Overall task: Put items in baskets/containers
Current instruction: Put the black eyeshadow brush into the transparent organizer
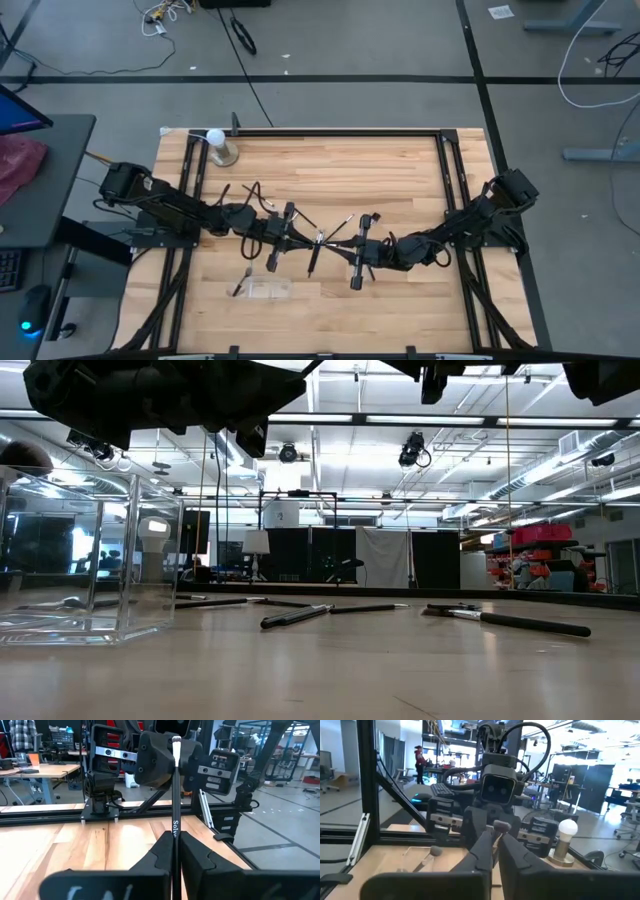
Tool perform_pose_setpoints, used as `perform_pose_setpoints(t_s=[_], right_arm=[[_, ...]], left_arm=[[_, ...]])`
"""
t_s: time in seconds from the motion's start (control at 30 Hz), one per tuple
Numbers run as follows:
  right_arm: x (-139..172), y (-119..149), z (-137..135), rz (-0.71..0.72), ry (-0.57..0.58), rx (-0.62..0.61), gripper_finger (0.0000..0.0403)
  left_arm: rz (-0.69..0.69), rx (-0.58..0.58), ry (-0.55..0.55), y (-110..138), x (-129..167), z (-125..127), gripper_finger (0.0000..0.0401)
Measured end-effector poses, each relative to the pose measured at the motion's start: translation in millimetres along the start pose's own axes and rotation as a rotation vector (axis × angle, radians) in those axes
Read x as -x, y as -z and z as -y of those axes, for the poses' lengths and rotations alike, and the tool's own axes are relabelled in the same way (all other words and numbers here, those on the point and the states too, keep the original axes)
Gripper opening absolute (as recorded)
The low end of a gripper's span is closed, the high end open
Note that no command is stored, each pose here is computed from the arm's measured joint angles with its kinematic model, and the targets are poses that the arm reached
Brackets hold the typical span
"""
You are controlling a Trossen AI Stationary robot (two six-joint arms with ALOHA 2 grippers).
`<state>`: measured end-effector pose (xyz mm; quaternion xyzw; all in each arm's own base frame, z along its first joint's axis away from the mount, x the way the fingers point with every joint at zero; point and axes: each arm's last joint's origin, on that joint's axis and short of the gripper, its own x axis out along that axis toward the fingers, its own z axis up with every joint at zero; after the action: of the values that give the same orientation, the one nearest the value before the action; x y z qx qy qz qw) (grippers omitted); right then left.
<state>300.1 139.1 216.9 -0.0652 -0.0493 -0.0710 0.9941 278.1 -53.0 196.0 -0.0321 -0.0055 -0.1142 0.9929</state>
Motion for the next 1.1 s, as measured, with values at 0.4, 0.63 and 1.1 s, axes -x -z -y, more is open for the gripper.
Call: perform_pose_setpoints(t_s=[0.4, 0.63, 1.1], right_arm=[[-0.7, 8.6, -0.1, -0.103, 0.038, -0.076, 0.0007], [-23.1, -0.5, 0.1, -0.304, 0.070, -0.061, 0.0006], [-35.6, -7.4, 7.4, -0.394, 0.096, -0.054, 0.0007]], left_arm=[[-0.057, -0.028, -0.020, 5.5, 0.1, -1.3, 0.0151], [-0.109, -0.122, -0.110, 6.4, -3.6, 1.7, 0.0221], [-0.237, -0.213, -0.161, -15.3, -28.0, 17.0, 0.0104]])
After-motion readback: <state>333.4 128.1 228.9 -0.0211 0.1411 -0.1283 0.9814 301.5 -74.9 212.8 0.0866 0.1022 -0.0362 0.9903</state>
